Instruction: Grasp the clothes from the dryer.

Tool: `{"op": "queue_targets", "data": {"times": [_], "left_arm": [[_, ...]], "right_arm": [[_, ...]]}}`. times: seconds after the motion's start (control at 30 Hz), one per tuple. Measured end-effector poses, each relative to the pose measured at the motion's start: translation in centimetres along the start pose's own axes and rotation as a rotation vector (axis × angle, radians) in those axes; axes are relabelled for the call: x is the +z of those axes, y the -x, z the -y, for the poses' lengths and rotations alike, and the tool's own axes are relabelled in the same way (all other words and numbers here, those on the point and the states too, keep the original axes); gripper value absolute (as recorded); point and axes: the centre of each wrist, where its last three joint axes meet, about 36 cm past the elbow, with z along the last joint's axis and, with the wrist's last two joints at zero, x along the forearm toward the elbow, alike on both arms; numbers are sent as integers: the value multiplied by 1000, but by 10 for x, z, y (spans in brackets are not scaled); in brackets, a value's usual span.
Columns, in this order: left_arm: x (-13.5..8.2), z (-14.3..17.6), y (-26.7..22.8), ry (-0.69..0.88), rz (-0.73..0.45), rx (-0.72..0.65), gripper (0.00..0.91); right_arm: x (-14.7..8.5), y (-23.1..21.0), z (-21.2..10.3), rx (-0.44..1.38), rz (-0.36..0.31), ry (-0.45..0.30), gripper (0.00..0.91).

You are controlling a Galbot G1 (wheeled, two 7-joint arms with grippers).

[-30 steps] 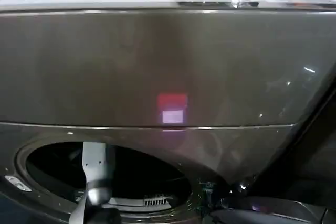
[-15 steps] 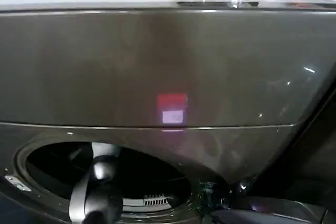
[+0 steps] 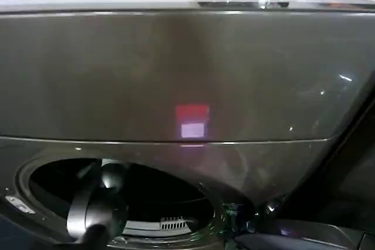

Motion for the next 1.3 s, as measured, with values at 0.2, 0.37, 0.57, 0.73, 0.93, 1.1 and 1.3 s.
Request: {"op": "queue_targets", "data": {"times": [0.2, 0.37, 0.57, 0.73, 0.93, 1.1, 1.3], "left_arm": [[-11, -1, 2, -3, 62, -1, 907], [-16, -1, 4, -3, 93, 6, 907], [-23, -1, 7, -16, 116, 26, 907], [-29, 1, 12, -31, 119, 50, 907], [-27, 8, 19, -47, 101, 85, 907], [-24, 14, 23, -55, 66, 101, 907], [-17, 20, 27, -65, 28, 110, 907]], "right_arm": [[0, 1, -1, -4, 1, 3, 907], [-1, 2, -5, -11, 6, 8, 907], [-4, 2, -7, -21, 14, 7, 907], [-5, 3, -7, -25, 15, 5, 907], [-5, 3, -8, -29, 16, 4, 907], [-6, 3, -9, -34, 18, 3, 907], [-7, 5, -9, -39, 22, 1, 907]]}}
